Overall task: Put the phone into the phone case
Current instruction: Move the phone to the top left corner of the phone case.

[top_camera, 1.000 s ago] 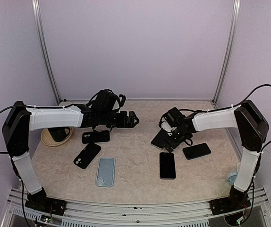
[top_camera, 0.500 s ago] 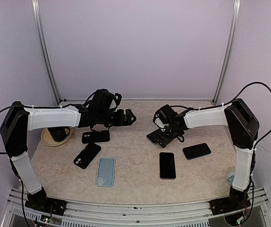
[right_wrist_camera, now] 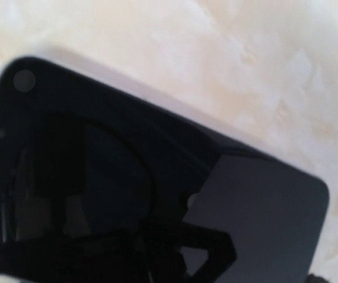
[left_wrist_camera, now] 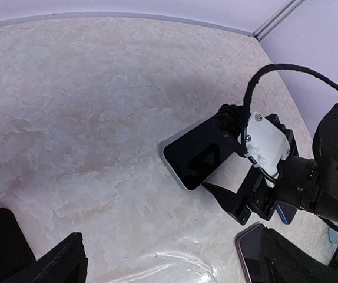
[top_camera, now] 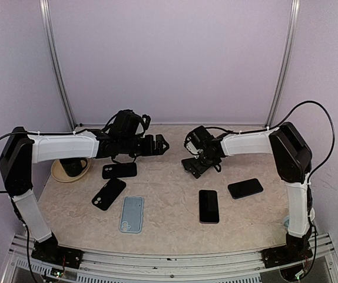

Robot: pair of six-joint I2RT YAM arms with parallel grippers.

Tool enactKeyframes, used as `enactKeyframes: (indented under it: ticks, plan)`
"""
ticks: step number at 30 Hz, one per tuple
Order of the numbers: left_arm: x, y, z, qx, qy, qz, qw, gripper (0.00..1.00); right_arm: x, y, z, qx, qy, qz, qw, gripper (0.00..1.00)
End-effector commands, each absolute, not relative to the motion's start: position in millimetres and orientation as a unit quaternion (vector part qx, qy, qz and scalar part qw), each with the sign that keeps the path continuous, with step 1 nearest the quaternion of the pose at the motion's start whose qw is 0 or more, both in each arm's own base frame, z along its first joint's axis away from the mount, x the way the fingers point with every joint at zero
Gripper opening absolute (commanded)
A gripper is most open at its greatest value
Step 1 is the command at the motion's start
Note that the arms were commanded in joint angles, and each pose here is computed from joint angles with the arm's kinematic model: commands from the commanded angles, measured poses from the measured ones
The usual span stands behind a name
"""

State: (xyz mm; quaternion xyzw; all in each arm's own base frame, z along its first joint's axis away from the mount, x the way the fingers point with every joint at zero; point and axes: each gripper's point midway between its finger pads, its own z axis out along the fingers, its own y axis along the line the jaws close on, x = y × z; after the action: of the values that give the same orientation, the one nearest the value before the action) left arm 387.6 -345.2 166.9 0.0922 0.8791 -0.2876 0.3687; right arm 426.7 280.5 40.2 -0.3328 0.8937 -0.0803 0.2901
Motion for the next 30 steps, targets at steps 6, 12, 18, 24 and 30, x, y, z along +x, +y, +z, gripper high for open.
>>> enactKeyframes:
  ticks: [6, 12, 18, 24, 30]
  plan:
    - [388.0, -333.4, 191.6, 0.082, 0.868, -0.292, 0.393, 0.99, 441.9, 288.7, 37.3, -0.372, 0.887, -0.040, 0.269, 1.00]
    - [384.4, -326.4, 191.6, 0.079, 0.869, -0.287, 0.395, 0.99, 456.0, 281.6, 38.4, -0.382, 0.886, 0.000, 0.262, 1.00]
    - [379.5, -317.5, 192.3, 0.075, 0.870, -0.281, 0.398, 0.99, 468.1, 274.9, 37.3, -0.403, 0.877, 0.025, 0.259, 1.00]
    - [374.7, -307.1, 195.2, 0.068, 0.871, -0.272, 0.404, 0.99, 460.6, 290.8, 43.8, -0.456, 0.844, 0.088, 0.267, 1.00]
    - [371.3, -300.4, 199.8, 0.064, 0.869, -0.269, 0.410, 0.99, 464.1, 293.2, 46.9, -0.478, 0.825, 0.150, 0.261, 1.00]
